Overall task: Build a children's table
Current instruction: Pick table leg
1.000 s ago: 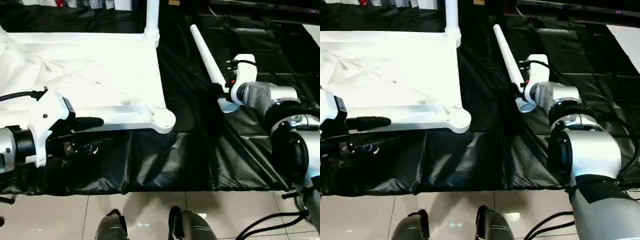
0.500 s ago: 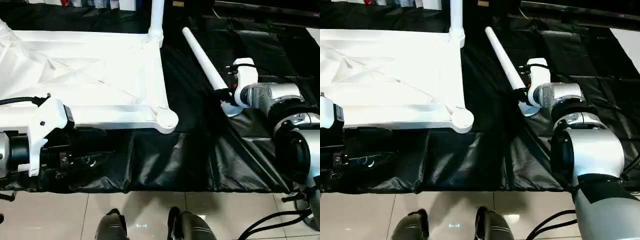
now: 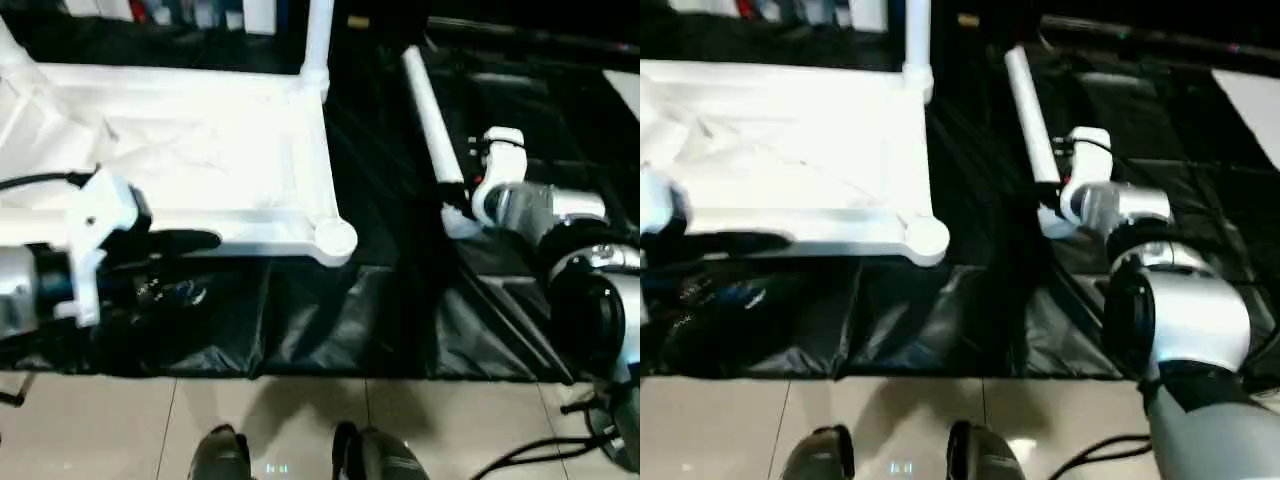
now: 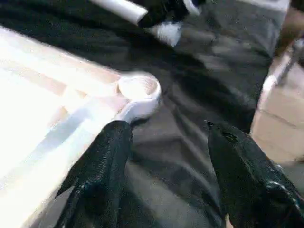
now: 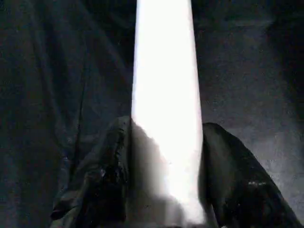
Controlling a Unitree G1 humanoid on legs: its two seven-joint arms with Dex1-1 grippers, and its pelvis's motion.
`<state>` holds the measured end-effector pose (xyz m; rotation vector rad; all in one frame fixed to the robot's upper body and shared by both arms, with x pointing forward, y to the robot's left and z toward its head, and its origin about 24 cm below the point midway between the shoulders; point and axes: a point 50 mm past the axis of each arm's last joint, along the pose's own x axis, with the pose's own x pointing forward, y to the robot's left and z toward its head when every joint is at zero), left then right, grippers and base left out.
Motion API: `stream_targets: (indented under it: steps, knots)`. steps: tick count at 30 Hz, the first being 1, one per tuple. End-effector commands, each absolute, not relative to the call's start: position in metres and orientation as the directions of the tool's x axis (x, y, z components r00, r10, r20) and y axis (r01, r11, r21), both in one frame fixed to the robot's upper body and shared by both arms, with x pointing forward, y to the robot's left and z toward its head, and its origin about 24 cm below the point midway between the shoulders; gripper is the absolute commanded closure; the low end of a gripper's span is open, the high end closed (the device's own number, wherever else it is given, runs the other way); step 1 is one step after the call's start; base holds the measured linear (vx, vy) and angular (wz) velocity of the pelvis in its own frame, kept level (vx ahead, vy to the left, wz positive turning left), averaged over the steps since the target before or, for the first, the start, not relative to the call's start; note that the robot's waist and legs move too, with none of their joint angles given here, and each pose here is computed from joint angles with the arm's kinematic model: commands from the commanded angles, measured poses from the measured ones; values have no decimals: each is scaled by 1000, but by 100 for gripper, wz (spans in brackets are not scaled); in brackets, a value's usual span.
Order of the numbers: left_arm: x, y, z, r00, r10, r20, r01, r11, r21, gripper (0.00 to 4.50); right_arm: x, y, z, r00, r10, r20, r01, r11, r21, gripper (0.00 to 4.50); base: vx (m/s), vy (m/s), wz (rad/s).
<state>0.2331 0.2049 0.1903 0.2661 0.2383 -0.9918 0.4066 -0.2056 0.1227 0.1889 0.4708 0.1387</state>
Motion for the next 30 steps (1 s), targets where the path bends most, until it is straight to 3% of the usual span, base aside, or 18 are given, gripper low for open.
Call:
stream_targets:
  steps: [1,9,10,11,14,17,20,26,30]
  knots:
    - [251,193,177,556,-780,-287,827,554,96,158,413,-208,145,935,206,-290,-136,960,244,262,0,0,0]
    - [304,153,156,695,-695,-182,709,705,13,158,416,-185,157,930,360,-73,-302,863,405,262,0,0,0]
    - [311,146,157,708,-689,-152,695,718,-20,158,415,-179,155,919,393,-30,-342,834,434,262,0,0,0]
    - [314,142,157,714,-686,-137,688,724,-38,130,414,-176,155,911,413,-3,-368,815,447,262,0,0,0]
    - [326,128,161,748,-659,-79,647,751,-132,123,402,-157,150,851,505,145,-504,707,495,262,0,0,0]
    - [331,121,164,752,-657,-48,643,748,-168,83,393,-151,150,816,538,210,-563,660,497,262,0,0,0]
    - [334,107,170,735,-679,0,657,711,-250,76,372,-142,151,742,591,315,-659,559,504,262,0,0,0]
    - [334,96,176,704,-708,60,675,641,-364,10,349,-134,140,678,660,322,-720,509,472,262,0,0,0]
    - [334,82,175,678,-728,100,675,563,-478,0,318,-120,132,559,752,349,-792,359,494,263,0,0,0]
